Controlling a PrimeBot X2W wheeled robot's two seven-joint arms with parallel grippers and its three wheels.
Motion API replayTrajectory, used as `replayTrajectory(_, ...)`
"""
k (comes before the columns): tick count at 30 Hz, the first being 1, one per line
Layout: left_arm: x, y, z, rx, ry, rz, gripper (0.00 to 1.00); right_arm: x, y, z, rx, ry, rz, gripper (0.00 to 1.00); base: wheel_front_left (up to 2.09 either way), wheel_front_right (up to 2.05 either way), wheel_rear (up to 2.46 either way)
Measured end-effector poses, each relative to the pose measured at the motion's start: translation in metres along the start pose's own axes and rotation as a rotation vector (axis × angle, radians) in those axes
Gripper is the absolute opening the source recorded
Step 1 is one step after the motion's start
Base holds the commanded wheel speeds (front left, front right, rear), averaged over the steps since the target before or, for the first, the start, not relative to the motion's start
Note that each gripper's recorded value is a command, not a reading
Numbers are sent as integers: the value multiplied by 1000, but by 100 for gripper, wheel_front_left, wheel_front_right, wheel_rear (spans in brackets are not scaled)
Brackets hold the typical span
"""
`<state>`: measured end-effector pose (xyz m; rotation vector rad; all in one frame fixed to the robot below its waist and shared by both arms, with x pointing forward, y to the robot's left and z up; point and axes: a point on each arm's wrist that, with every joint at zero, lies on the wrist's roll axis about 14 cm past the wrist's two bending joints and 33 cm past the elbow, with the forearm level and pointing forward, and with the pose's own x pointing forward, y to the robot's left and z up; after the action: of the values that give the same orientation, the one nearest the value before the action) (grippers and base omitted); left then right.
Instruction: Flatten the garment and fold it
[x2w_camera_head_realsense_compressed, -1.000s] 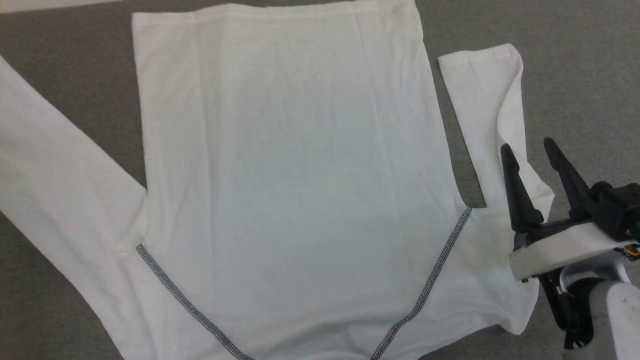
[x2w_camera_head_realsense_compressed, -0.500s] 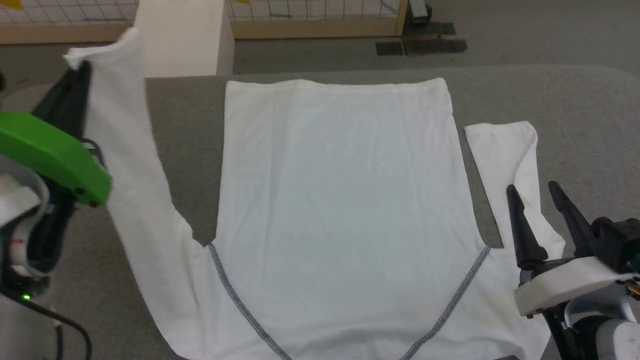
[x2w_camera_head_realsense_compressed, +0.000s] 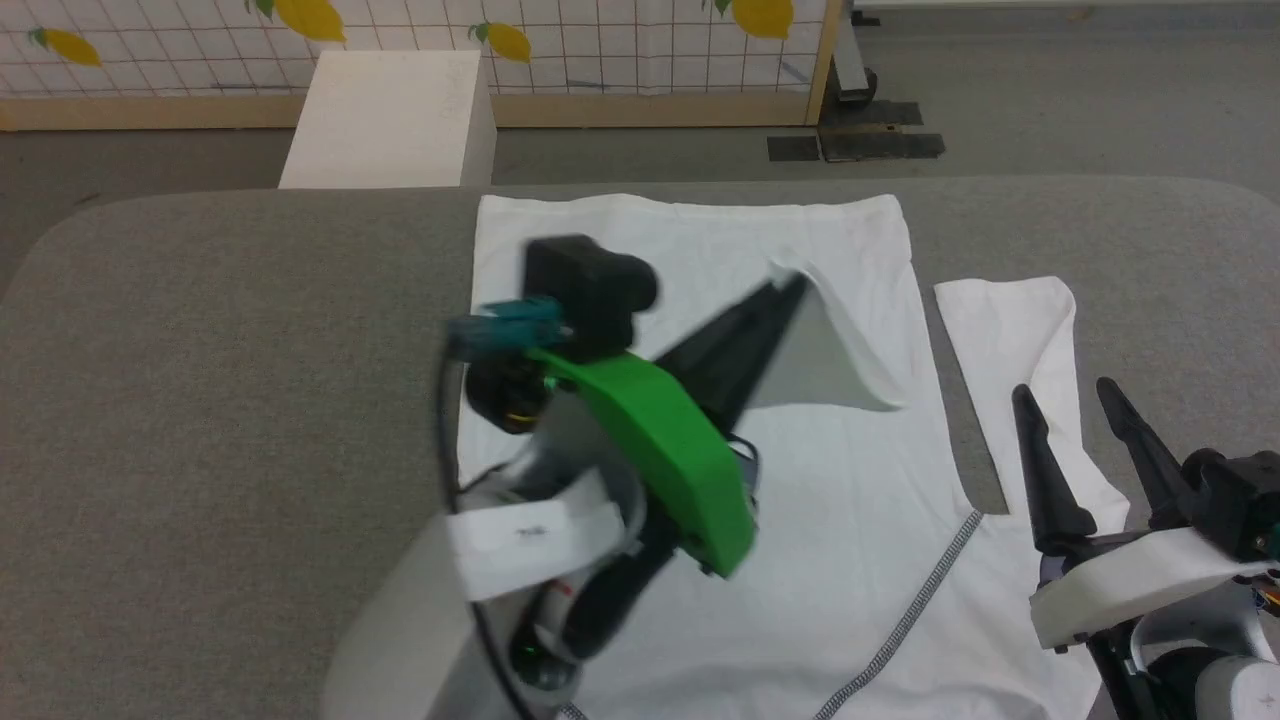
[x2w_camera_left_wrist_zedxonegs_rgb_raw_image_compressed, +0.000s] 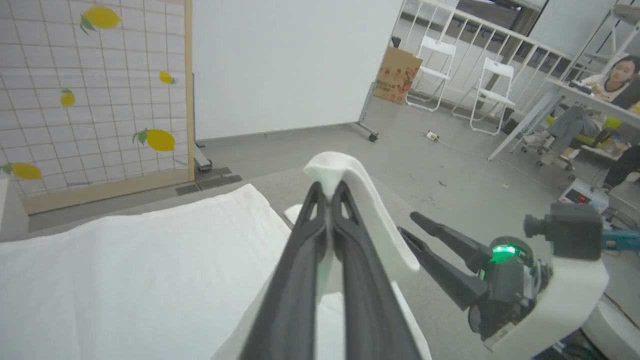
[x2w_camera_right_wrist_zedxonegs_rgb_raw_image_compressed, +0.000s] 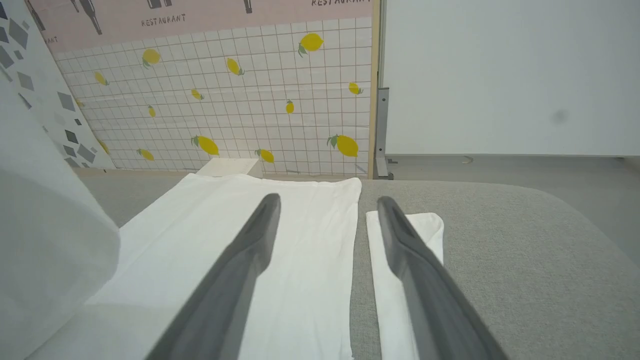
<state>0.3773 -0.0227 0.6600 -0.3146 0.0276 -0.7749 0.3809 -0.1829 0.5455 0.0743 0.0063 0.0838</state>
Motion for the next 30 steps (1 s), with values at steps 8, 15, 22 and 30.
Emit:
replayTrajectory(8, 34, -18, -111, -82, 268, -72, 0, 1, -10, -13, 7, 40, -31, 100, 0, 0, 0)
replayTrajectory(15, 39, -26, -182, -93, 437, -115, 0, 4, -18, -21, 12, 59, -55, 100, 0, 0, 0)
replayTrajectory(22, 22, -37, -255, -18, 694, -212, 0, 3, -28, -30, 15, 81, -84, 100, 0, 0, 0)
replayTrajectory(30, 4, -49, -284, -57, 827, -283, 100, 0, -37, -38, 17, 101, -115, 100, 0, 0, 0)
